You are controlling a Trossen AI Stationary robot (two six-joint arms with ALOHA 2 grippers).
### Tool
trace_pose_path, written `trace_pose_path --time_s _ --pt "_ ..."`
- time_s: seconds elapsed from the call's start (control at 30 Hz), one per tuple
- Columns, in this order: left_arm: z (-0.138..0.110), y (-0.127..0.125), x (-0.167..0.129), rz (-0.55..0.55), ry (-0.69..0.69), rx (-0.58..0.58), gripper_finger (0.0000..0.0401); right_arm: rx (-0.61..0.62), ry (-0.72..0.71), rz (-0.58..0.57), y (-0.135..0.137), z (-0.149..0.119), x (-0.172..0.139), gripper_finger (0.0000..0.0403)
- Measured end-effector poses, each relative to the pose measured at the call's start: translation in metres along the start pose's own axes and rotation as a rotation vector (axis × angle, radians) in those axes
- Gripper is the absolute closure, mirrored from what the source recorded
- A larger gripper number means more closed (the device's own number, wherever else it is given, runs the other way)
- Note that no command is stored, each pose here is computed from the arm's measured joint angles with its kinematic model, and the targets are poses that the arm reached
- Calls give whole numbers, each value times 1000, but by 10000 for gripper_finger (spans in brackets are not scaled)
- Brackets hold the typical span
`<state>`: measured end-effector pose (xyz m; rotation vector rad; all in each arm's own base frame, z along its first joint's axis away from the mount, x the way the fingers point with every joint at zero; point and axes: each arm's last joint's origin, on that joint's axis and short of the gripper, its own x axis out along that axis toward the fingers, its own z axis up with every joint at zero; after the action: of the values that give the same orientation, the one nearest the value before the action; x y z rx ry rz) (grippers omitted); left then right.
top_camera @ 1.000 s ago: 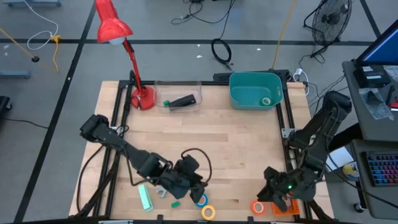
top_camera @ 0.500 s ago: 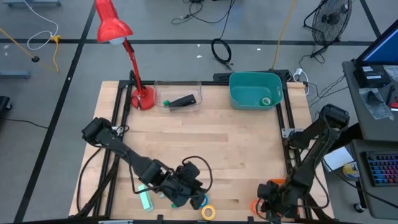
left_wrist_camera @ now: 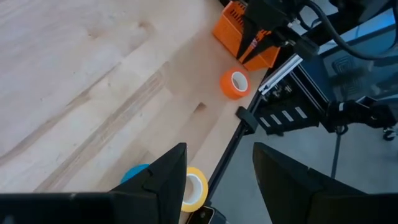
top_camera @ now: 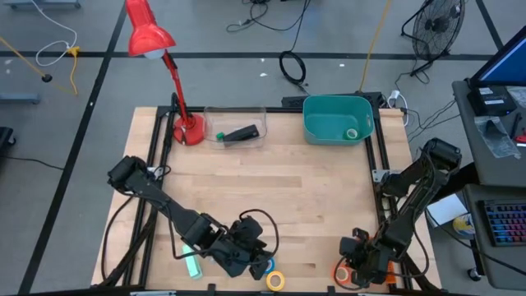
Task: Pick and place Stapler, Stapler remover, tape
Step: Put the orange tape into the blue bin
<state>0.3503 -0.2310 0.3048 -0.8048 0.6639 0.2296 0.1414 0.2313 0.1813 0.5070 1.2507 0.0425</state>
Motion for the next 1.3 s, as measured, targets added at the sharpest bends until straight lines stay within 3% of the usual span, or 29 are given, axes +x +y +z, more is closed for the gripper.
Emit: trace_pose_path --time_s 0.43,0.63,1.1,1.3 --pt "-6 -2 -3 1 -18 5 215 -38 -38 40 4 2 0 348" --pt "-6 -3 -3 1 -21 6 215 -50 -30 -9 2 1 13 342" --pt "-6 -3 -3 1 -21 5 215 -20 10 -39 3 -3 47 253" --pt "-6 -3 -3 0 -21 5 215 8 9 -49 3 -3 48 276"
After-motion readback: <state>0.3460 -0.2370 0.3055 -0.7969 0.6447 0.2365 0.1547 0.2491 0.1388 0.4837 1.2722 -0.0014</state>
